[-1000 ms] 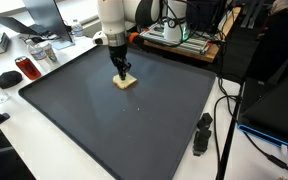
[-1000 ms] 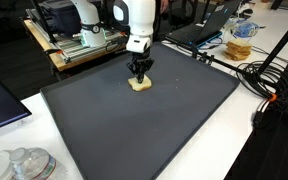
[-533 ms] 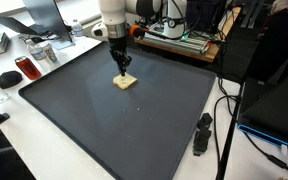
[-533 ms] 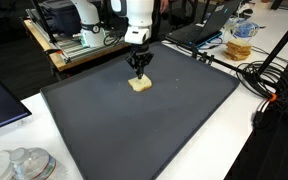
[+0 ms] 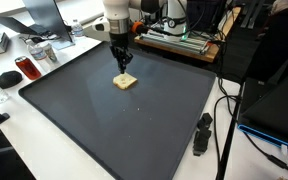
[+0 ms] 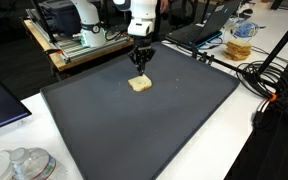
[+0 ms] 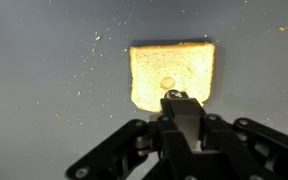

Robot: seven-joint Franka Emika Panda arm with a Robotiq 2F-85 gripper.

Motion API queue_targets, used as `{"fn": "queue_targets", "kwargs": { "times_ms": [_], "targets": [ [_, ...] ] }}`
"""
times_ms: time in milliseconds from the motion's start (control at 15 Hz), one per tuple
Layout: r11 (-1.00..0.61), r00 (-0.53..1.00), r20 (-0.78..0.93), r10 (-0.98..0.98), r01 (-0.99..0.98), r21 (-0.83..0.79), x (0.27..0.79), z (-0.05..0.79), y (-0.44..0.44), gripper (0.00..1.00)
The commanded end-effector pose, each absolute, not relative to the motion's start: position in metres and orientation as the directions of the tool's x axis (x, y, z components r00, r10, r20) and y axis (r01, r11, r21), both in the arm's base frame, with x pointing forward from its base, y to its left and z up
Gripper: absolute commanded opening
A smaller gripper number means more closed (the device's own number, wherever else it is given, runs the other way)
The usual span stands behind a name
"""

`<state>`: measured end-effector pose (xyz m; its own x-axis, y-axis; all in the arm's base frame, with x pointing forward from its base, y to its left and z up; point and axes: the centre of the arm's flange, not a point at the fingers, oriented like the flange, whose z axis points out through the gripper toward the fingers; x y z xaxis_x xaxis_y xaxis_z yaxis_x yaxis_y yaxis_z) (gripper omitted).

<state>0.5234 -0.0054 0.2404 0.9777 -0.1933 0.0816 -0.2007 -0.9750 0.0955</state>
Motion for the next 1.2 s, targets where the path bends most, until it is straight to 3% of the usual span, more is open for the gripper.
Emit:
{"fn": "queue_targets", "kwargs": {
  "times_ms": [0,667,1133],
  "targets": [
    [-0.963,0.976,0.082,-0.202,-0.213,0.163,0.524,0.253,0.020,0.05],
    [-0.872,0.980,0.136,-0.144,-0.191,0.450,0.537,0.241,0.096,0.05],
    [-0.813,0.985,0.103,-0.135,-0.170,0.557,0.552,0.213,0.118,0.05]
  ]
}}
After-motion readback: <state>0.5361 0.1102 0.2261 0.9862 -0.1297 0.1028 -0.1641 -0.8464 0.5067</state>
